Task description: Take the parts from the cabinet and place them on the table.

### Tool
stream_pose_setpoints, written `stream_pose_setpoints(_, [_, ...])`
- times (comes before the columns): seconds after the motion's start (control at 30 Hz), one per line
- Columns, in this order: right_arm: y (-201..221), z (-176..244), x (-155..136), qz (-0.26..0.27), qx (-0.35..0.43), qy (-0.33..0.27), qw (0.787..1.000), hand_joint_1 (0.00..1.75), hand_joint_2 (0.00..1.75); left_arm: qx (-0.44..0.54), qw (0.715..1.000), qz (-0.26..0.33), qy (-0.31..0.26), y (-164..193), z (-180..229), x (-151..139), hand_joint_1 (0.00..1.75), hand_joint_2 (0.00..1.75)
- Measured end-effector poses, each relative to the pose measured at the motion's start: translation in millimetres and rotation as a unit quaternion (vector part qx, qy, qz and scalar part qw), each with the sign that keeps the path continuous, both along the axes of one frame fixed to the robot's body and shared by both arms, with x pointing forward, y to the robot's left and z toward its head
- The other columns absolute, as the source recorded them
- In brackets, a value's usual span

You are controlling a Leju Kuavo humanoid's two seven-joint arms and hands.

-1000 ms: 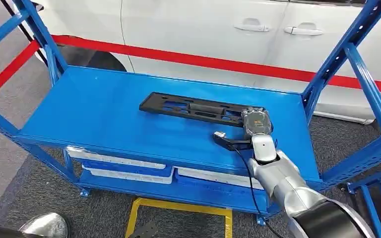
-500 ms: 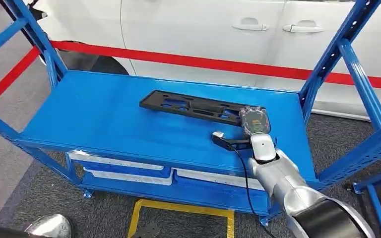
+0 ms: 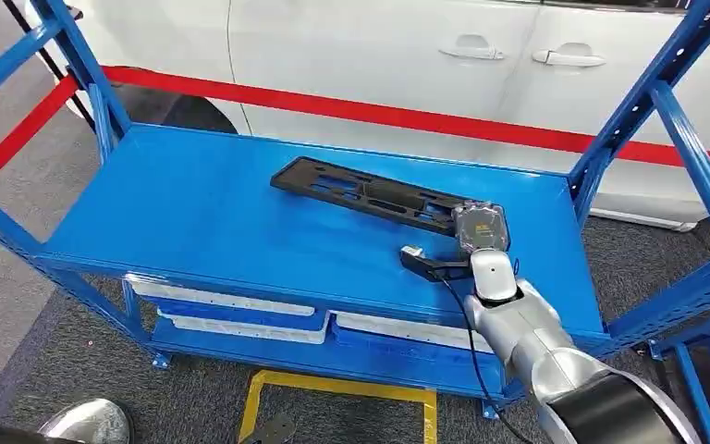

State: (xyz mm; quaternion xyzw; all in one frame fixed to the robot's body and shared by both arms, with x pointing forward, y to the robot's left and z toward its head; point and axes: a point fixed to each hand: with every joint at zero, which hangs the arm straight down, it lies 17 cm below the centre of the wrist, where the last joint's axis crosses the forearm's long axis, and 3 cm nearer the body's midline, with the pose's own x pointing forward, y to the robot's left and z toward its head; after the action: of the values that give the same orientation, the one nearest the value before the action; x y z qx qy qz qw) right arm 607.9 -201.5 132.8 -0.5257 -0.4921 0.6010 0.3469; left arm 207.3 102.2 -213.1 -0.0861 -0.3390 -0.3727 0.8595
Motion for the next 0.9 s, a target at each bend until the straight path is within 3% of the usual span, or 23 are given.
stream_pose_setpoints(0.23, [-6,25,12,0.002,-0.01,-0.016,1.0,1.75,1.75,-0.004,1.0,0.002,-0.001,-3,1,1,0.0,0.0])
stream_pose_setpoints(0.9, [-9,44,20,0.003,-0.026,-0.032,0.999,1.75,1.75,-0.008,1.0,0.003,-0.004,-2,2,3,0.0,0.0])
